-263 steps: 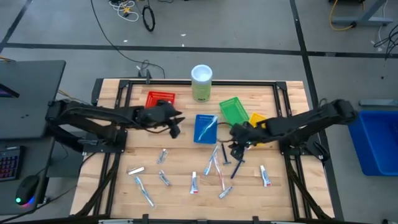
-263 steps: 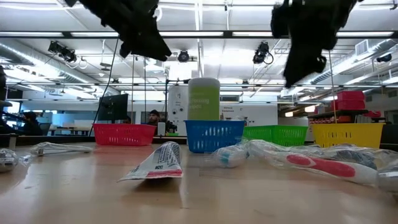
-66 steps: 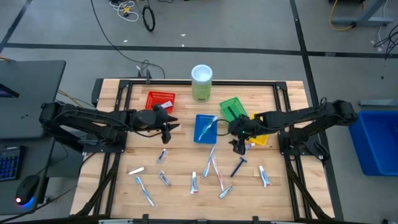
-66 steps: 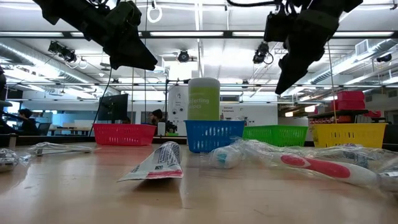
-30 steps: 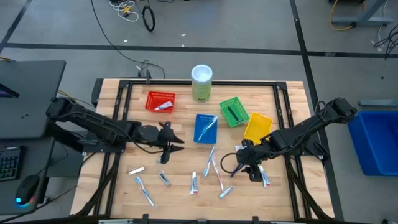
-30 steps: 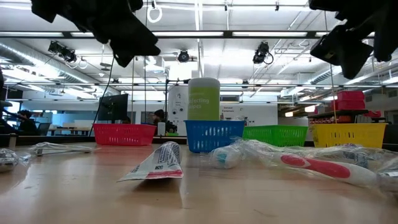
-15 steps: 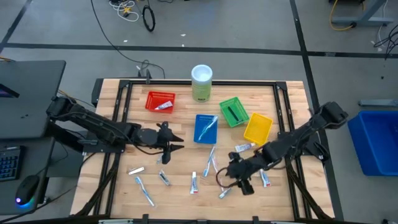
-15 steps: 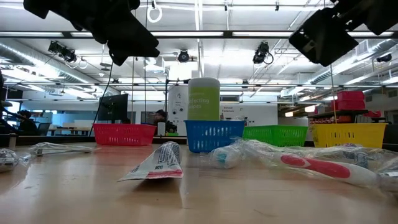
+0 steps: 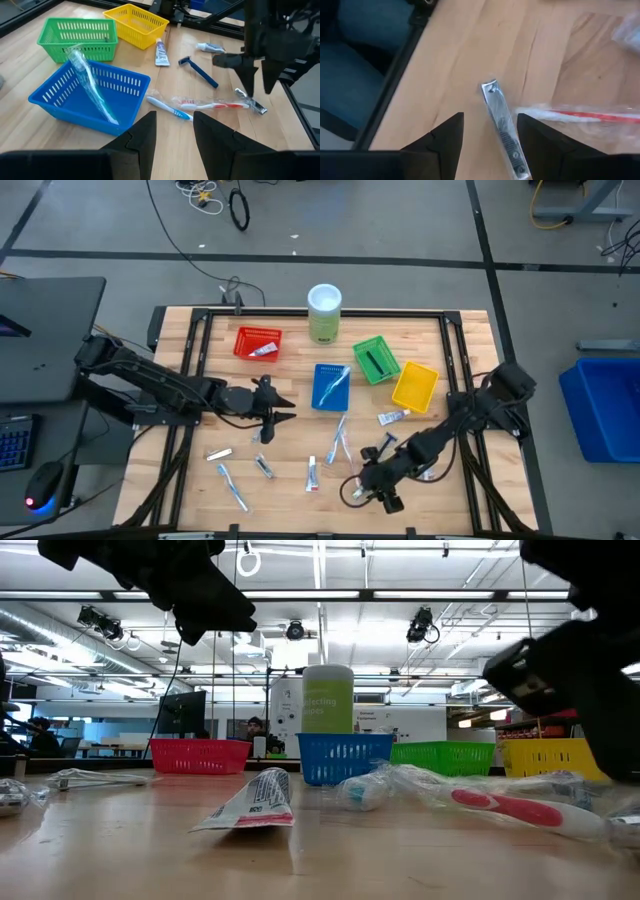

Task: Pick & Place Travel size toiletries
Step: Put the silver nail cutter into the yellow bin

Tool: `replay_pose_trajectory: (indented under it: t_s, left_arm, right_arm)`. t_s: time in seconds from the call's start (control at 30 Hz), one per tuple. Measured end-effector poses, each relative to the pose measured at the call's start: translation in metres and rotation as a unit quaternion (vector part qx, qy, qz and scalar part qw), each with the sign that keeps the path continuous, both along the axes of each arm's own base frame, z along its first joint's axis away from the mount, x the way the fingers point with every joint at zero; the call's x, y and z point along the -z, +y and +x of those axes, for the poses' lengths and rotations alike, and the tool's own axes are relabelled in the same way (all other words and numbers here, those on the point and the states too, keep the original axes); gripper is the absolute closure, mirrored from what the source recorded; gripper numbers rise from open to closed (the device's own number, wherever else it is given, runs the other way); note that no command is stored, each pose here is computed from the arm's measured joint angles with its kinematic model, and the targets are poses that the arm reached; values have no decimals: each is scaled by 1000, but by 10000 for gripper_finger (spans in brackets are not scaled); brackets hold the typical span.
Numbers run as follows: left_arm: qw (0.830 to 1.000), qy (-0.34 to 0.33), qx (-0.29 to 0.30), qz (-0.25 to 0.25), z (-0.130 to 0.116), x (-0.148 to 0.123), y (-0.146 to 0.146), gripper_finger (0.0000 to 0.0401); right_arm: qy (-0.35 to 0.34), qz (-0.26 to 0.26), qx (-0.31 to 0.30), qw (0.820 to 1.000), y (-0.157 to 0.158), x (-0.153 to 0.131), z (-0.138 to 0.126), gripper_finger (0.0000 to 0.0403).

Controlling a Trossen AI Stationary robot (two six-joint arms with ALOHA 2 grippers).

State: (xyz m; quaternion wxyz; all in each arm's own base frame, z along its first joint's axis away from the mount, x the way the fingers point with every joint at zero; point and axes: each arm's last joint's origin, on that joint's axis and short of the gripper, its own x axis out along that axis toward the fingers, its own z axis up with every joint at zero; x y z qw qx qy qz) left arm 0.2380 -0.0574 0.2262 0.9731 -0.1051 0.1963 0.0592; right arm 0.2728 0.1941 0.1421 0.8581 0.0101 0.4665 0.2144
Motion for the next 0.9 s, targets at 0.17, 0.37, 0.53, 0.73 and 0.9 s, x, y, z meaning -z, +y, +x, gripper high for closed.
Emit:
replay_pose_trajectory:
  t_s: [0.17, 0.37, 0.53, 0.73, 0.9]
  left_arm:
    - [1000, 0, -1, -2, 0, 0, 0, 262]
    - [1000, -1, -2, -4, 0, 0, 0, 262]
    - [1000, 0, -2, -4, 0, 0, 0, 262]
    - [1000, 0, -1, -4, 0, 0, 0, 262]
    - [1000, 0, -1, -4, 0, 0, 0, 262]
  right_arm:
    - [-3, -8, -1, 1000, 5, 10, 1, 215]
    - [-29, -63, 3, 998, 9, 14, -3, 220]
    - [-26, -76, 15, 997, 8, 15, -4, 224]
    - [-11, -63, 5, 998, 12, 16, -8, 232]
    - [-16, -86, 4, 996, 18, 19, -14, 235]
